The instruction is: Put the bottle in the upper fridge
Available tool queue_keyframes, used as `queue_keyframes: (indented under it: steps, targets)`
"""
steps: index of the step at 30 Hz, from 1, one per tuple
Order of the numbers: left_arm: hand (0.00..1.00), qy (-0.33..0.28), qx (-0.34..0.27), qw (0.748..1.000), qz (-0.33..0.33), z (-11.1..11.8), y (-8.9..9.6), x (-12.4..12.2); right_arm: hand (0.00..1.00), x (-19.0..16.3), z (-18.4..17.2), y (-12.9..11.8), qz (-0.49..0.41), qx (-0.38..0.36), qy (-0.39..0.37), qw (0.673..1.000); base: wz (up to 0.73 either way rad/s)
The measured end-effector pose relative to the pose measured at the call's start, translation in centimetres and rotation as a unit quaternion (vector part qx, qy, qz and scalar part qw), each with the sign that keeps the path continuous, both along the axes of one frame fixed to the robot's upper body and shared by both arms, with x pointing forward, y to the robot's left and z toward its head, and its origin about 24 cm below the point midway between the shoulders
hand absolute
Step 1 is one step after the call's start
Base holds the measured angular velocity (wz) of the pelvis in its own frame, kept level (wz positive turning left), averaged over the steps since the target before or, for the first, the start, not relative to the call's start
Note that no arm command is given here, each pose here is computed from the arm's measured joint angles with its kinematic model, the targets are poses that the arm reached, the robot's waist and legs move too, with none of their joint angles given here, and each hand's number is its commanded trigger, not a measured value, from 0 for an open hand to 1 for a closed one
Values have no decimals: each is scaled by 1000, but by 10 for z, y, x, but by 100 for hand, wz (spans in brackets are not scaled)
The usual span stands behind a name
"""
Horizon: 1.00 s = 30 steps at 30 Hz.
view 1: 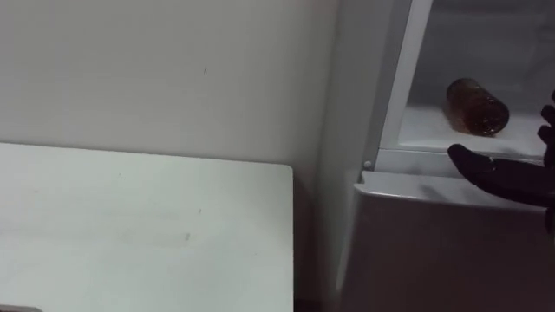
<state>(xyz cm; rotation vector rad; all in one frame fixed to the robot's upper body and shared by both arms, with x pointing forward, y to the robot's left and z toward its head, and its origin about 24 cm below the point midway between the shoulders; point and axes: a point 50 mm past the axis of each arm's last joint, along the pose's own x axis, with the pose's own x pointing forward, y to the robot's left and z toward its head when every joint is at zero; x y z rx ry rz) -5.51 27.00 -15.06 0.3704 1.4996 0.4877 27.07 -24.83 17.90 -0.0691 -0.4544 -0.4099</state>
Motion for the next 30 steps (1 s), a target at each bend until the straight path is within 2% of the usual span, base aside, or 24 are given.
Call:
queue_keyframes:
  steps: [4,7,12,16,18,25,30]
  targets:
    - [0,-5,3,1000,10,0,0,-1,0,-5,4,10,41,29,-26,998,-5]
    - [0,-11,0,1000,7,-2,-3,5,0,-10,-1,18,93,84,-36,991,0]
    - [0,-16,-8,1000,-8,-5,-10,9,0,-14,-24,23,202,226,-8,953,-3]
    - [0,-13,-25,999,-15,-8,-16,10,0,-16,-29,27,261,273,-11,926,-9]
    - [0,-14,-34,999,-24,-9,-18,11,0,-17,-32,31,298,309,-27,903,-12]
    - [0,-31,-45,997,-45,-11,-24,23,0,-28,-49,37,346,331,-39,877,0]
    - [0,-40,-47,997,-47,-12,-26,28,0,-39,-85,32,328,389,-12,861,-3]
